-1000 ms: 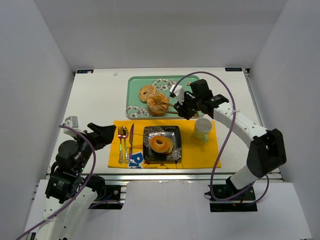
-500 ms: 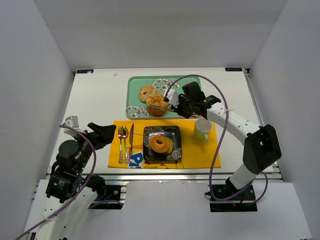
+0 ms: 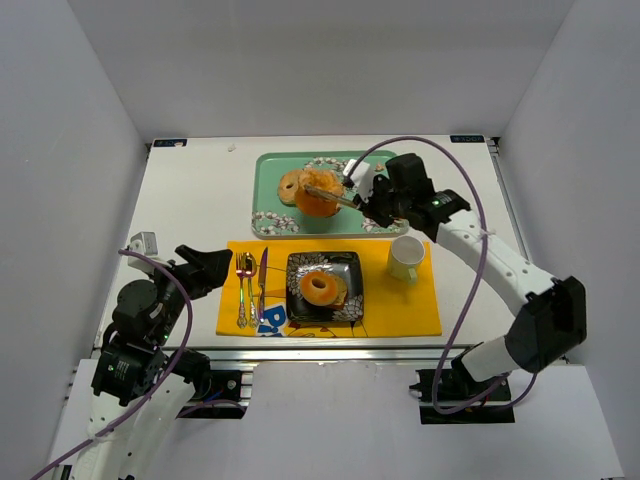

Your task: Place the bread

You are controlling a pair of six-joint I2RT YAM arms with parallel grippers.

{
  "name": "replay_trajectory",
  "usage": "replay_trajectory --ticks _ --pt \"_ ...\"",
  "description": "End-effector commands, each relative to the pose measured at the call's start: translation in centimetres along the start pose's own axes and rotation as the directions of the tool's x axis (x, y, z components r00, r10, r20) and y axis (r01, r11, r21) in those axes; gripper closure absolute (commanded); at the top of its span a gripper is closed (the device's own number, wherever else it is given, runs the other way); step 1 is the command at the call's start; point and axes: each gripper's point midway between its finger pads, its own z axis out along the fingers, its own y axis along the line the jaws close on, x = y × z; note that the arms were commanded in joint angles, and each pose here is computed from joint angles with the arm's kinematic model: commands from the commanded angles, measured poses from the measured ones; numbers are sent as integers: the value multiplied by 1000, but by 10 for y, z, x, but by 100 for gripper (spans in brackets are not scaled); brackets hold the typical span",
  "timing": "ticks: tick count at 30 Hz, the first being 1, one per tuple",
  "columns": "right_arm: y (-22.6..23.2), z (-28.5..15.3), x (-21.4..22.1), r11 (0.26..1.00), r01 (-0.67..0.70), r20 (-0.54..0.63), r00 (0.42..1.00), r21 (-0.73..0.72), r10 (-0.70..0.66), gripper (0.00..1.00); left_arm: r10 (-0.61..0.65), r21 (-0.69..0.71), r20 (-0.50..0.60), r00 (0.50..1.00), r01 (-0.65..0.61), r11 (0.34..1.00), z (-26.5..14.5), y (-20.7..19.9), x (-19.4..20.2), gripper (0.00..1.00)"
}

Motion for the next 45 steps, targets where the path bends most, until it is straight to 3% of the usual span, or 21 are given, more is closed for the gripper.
replay_trajectory --ticks 1,14,31,33,34,37,40,45 --pt "-20 -43 -54 997 -18 179 984 71 5 100 8 -3 12 1000 -8 1000 2 -1 -4 6" --pt "65 -114 -10 983 -103 139 982 -155 125 100 4 -9 5 1000 -4 1000 -3 1 -3 6" --pt "110 -126 53 961 -134 -20 991 -240 133 99 0 14 -1 1000 0 1000 1 -3 0 6" --pt "111 -122 59 960 -146 -39 989 -238 141 93 2 14 -1 1000 -2 1000 1 -3 -1 6" --pt "111 -120 60 959 -150 -43 989 -240 143 83 2 11 0 1000 -2 1000 1 -3 -1 6" --pt "112 -118 62 959 -154 -47 988 -240 147 67 5 8 -2 1000 -5 1000 0 -3 -2 6" --pt "111 -119 60 959 -152 -38 988 -239 147 58 5 9 2 1000 -5 1000 -1 -2 -2 6" --pt "108 -124 50 962 -153 -2 988 -227 157 52 2 6 4 1000 -2 1000 -2 -2 -2 6"
